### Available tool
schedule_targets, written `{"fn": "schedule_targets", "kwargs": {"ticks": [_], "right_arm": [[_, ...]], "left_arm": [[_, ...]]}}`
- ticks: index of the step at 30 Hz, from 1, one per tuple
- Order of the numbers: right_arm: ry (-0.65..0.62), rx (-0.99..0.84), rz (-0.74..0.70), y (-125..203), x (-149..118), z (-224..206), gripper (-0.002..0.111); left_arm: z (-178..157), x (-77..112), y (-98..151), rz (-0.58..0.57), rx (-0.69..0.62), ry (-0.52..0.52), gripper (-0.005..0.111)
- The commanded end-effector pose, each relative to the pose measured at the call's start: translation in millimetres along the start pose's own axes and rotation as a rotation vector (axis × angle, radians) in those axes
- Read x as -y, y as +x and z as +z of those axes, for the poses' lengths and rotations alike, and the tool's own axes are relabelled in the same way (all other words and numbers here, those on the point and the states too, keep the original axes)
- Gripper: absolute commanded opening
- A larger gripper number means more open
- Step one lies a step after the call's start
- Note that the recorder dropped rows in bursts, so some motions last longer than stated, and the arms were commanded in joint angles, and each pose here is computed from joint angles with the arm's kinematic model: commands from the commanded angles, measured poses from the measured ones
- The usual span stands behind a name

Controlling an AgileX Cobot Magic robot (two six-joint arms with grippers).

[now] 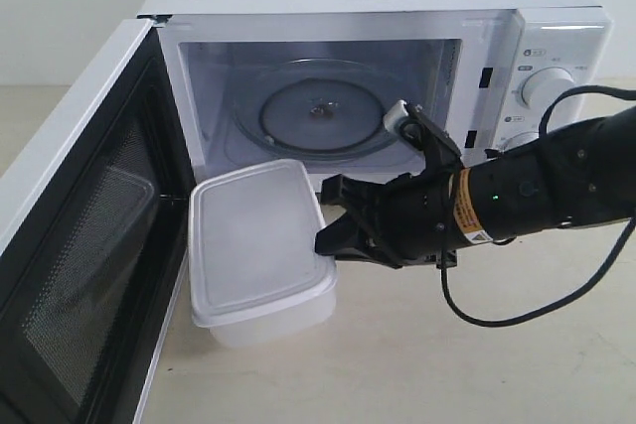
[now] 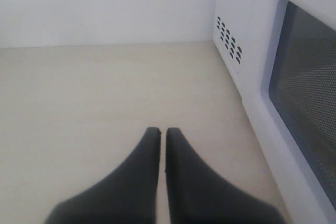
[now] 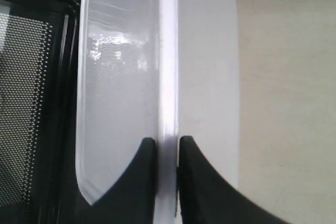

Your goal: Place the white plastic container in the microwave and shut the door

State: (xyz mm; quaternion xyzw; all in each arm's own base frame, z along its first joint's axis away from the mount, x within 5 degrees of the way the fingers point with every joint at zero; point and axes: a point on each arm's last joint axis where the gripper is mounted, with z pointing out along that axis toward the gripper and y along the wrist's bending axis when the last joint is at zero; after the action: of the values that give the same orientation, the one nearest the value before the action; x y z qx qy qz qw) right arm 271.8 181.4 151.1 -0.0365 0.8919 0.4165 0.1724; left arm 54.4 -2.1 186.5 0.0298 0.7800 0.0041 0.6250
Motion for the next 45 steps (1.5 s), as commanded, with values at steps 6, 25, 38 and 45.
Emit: {"fn": "schedule_targets", "kwargs": {"ticks": [6,25,38,45], "right_arm": [[-0.077,-0.129,0.030,16.6,15.3,21.3,0.000],[-0.163,-0.125,-0.031,9.8,7.8,25.7,0.019],[-0.115,-0.085,0.007,6.0,11.9,26.7,0.051],[-0.132,-0.048,0.027,-6.6,4.8,27.6,0.051]], "left_arm": [[0.1,-0.1,1.0,-0.004,0.001,-0.003,0.004],[0.1,-0.1,1.0,-0.004,0.001,-0.003,0.004],[0.1,-0.1,1.0,-0.004,0.001,-0.003,0.004],[0.1,-0.1,1.0,-0.004,0.001,-0.003,0.004]]}}
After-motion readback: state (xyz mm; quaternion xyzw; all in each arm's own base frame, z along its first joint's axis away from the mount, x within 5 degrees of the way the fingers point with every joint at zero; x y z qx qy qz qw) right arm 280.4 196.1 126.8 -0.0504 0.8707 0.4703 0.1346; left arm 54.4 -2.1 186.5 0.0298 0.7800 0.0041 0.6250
